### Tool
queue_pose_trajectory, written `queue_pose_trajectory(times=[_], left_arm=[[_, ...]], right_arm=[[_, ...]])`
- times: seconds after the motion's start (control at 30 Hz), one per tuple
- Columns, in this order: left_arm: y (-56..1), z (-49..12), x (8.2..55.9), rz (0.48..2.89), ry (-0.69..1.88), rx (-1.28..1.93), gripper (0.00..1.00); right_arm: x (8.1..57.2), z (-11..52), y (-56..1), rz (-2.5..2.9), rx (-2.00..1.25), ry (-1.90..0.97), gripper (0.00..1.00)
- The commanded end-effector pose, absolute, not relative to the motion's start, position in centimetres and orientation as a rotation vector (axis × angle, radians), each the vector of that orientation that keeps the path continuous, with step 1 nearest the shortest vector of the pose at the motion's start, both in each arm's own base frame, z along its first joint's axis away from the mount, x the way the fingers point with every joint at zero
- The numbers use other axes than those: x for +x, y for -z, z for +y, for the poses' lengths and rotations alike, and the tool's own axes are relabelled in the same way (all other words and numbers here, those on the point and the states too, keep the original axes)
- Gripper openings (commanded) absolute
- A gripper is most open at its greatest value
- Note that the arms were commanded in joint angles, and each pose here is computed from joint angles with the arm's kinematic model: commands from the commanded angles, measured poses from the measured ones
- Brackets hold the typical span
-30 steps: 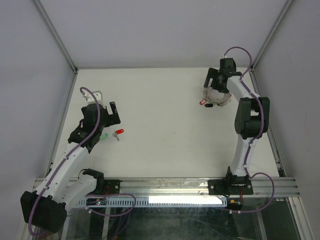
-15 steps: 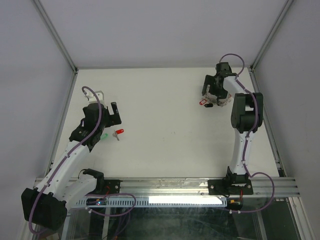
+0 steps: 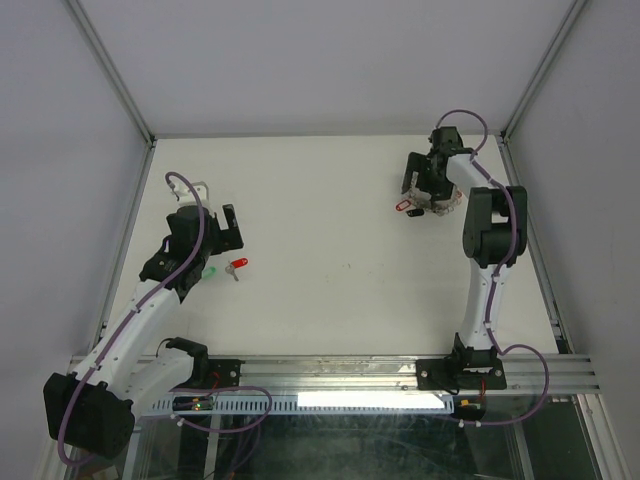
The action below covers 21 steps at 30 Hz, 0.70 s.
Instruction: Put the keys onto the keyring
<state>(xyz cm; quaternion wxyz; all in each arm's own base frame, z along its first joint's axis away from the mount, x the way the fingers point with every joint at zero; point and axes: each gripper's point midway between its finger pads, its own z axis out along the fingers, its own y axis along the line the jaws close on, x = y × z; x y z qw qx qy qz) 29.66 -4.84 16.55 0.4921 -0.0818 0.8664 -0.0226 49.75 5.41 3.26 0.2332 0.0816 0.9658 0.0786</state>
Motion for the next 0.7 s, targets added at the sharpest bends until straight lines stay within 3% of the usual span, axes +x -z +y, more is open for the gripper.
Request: queue_pose_trajectory(times=[0.0, 0.33, 0.67], left_arm=[[-18.1, -5.2, 30.4, 2.064, 0.081, -0.182, 0.99], [-17.9, -5.3, 30.4, 2.070, 0.087, -0.178, 0.99], [-17.7, -5.5, 30.4, 2.078, 0.094, -0.175, 0.99]], right_arm=[[47.2, 7.9, -3.5, 2.701, 0.176, -0.274, 0.91], [42.2, 13.2, -2.7, 2.724, 0.143, -0.279, 0.89], [33.6, 17.6, -1.9, 2.751, 0.099, -0.264, 0.88]])
